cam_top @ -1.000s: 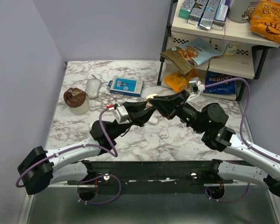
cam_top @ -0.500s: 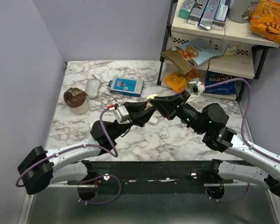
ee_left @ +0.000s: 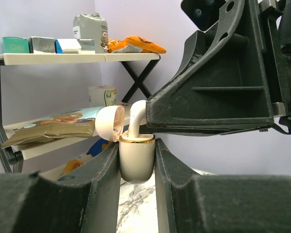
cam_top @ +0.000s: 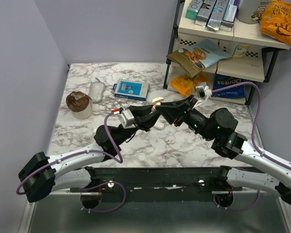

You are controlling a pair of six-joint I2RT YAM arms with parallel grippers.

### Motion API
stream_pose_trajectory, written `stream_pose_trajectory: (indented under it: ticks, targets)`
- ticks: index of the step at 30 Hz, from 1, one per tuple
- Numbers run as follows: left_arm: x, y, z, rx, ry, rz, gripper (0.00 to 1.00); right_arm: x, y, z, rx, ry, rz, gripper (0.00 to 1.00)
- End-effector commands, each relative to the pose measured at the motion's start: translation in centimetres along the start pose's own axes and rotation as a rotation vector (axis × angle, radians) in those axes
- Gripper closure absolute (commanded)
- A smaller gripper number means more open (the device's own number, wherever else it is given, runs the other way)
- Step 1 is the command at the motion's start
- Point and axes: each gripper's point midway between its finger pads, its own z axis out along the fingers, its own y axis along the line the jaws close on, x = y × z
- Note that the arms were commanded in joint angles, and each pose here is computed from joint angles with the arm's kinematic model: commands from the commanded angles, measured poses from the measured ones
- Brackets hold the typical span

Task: Insert the wireless bluetooth earbuds into the charging case
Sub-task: Place the earbud in the charging case.

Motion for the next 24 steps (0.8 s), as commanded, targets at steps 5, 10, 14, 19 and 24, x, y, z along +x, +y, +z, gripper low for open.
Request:
stream_pose_trajectory:
  ticks: [5, 10, 14, 19, 24]
  targets:
    - [-3.9, 0.0, 0.4, -0.003, -0.133, 0.022, 1.00, 1.2, -1.7, -0.8, 0.091, 0.054, -0.029, 0.55]
    - [-3.6, 0.0, 0.2, -0.006, -0.127, 0.017, 1.00, -0.2, -2.3, -1.2, 0.149, 0.029, -0.035, 0.47]
    - [-3.6, 0.0, 0.1, -0.006, -0.127, 0.017, 1.00, -0.8, -2.7, -1.4, 0.177, 0.017, -0.044, 0.42]
    - [-3.8, -0.1, 0.1, -0.001, -0.135, 0.016, 1.00, -1.2, -3.0, -1.5, 0.199, 0.007, -0.050, 0.39]
    - [-4.0, -0.4, -0.2, 0.012, -0.143, 0.010, 1.00, -2.1, -3.3, -2.0, 0.217, -0.023, -0.077, 0.39]
